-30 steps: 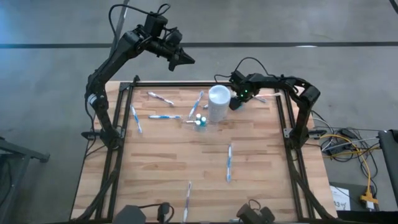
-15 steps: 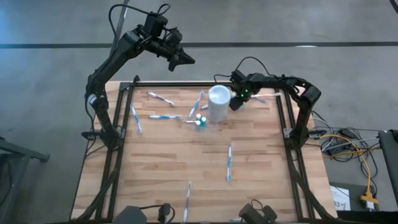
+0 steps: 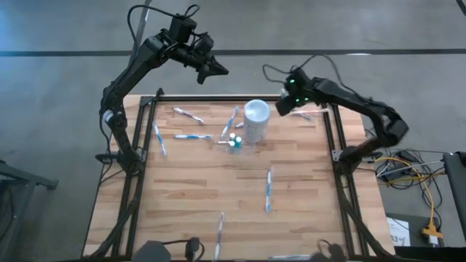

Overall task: Pick & Place toothbrushing station
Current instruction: Put the mouthwash into the transparent organizer

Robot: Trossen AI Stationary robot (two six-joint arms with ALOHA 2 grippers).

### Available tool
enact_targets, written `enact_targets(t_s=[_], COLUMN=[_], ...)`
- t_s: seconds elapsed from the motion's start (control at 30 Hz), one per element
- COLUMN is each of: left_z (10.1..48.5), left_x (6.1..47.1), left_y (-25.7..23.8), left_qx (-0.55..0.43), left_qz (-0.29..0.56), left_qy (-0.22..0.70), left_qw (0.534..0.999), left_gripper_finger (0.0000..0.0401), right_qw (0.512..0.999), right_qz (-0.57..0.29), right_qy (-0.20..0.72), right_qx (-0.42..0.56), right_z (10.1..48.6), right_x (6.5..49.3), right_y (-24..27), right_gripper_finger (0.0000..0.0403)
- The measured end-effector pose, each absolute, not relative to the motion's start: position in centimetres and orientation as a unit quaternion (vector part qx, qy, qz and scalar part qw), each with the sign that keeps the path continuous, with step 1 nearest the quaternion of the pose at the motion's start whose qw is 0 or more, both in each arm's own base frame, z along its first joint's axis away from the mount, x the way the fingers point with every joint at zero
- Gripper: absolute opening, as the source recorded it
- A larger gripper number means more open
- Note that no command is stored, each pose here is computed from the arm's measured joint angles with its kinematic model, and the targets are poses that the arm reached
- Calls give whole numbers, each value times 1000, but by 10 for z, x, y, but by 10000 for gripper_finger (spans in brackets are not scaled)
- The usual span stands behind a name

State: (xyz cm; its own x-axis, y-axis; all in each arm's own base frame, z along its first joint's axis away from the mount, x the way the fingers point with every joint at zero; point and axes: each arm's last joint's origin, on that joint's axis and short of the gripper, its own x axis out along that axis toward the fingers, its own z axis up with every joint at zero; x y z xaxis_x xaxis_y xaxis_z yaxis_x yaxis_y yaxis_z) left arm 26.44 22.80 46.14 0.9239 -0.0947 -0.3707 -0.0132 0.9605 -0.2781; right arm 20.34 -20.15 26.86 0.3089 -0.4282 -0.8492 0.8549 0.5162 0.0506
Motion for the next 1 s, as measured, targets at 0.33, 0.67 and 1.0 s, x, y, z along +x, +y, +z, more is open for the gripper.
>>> enact_targets(t_s=[0.33,0.67,1.0], left_z=[464,484,473], left_x=[265,275,282], left_y=[224,197,194], left_qx=[-129,-73,-37], left_qz=[-26,-34,-38], left_qy=[189,147,120], left_qw=[973,986,991], left_gripper_finger=[10,9,9], right_qw=[888,973,990], right_qz=[-379,-184,-93], right_qy=[213,86,23], right_qx=[151,110,107], right_z=[370,399,374], right_x=[144,130,147], right_y=[-140,-110,-107], right_gripper_finger=[62,62,62])
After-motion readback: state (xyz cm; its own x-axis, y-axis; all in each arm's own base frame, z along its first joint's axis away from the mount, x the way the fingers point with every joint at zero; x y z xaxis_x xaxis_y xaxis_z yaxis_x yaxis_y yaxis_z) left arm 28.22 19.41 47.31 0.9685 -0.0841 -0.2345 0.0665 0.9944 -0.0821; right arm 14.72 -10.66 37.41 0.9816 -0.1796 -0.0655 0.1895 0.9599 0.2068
